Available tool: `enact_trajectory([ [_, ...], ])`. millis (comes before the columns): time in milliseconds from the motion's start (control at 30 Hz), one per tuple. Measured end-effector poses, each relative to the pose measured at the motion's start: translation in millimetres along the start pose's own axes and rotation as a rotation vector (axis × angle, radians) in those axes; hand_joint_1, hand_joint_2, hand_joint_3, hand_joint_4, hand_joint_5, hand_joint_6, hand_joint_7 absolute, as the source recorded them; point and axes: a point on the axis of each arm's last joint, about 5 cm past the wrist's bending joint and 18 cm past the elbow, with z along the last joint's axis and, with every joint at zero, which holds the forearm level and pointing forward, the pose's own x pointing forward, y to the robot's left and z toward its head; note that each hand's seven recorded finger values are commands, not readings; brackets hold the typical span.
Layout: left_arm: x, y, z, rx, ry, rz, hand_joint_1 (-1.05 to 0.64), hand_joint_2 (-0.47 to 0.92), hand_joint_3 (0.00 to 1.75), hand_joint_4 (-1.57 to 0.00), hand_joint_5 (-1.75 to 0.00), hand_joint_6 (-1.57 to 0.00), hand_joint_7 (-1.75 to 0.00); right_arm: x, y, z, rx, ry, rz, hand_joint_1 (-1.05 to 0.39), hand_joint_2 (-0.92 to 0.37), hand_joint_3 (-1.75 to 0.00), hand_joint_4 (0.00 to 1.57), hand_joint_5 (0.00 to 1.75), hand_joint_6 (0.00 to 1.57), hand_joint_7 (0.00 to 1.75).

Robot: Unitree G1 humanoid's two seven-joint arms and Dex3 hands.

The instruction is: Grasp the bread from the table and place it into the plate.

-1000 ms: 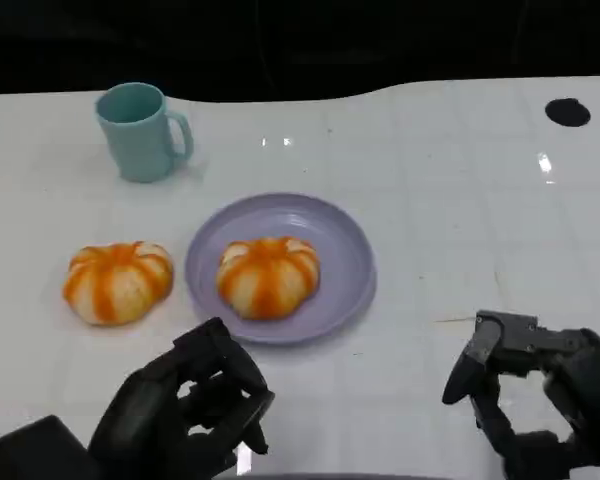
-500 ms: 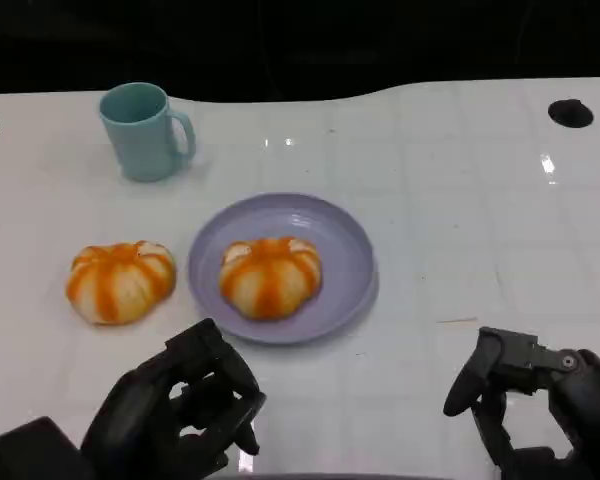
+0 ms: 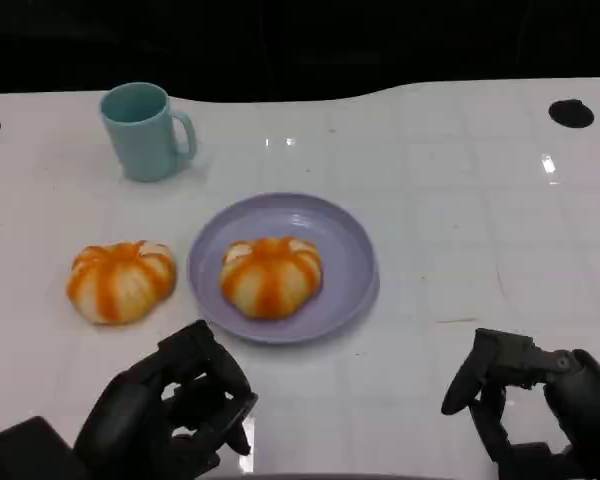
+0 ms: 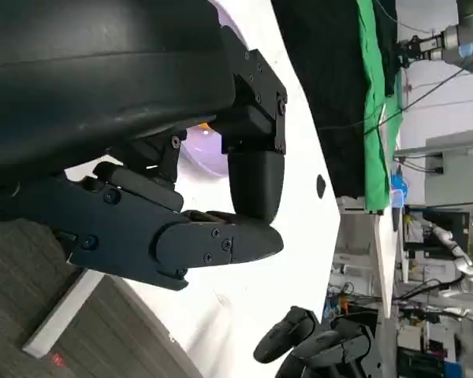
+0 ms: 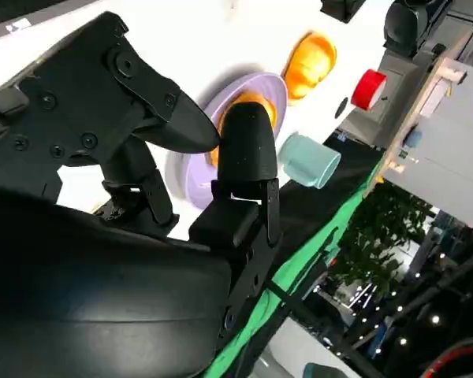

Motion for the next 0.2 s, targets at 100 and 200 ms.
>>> enact_trajectory([
  [100, 0.0, 0.3, -0.3, 0.000, -0.001, -0.005, -0.49, 0.92, 0.42, -0.67, -1.75, -0.46, -1.70, -0.4, 0.4, -1.2, -0.001, 0.005, 0.001, -0.14, -0.31, -1.41, 0.86, 1.75, 0.78, 1.41],
  [200, 0.0, 0.6, -0.2, 0.001, -0.002, -0.011, -0.50, 0.92, 0.42, -0.67, -1.75, -0.46, -1.70, -0.4, 0.5, -1.1, -0.006, -0.010, 0.002, -0.13, -0.30, -1.42, 0.87, 1.75, 0.79, 1.41],
])
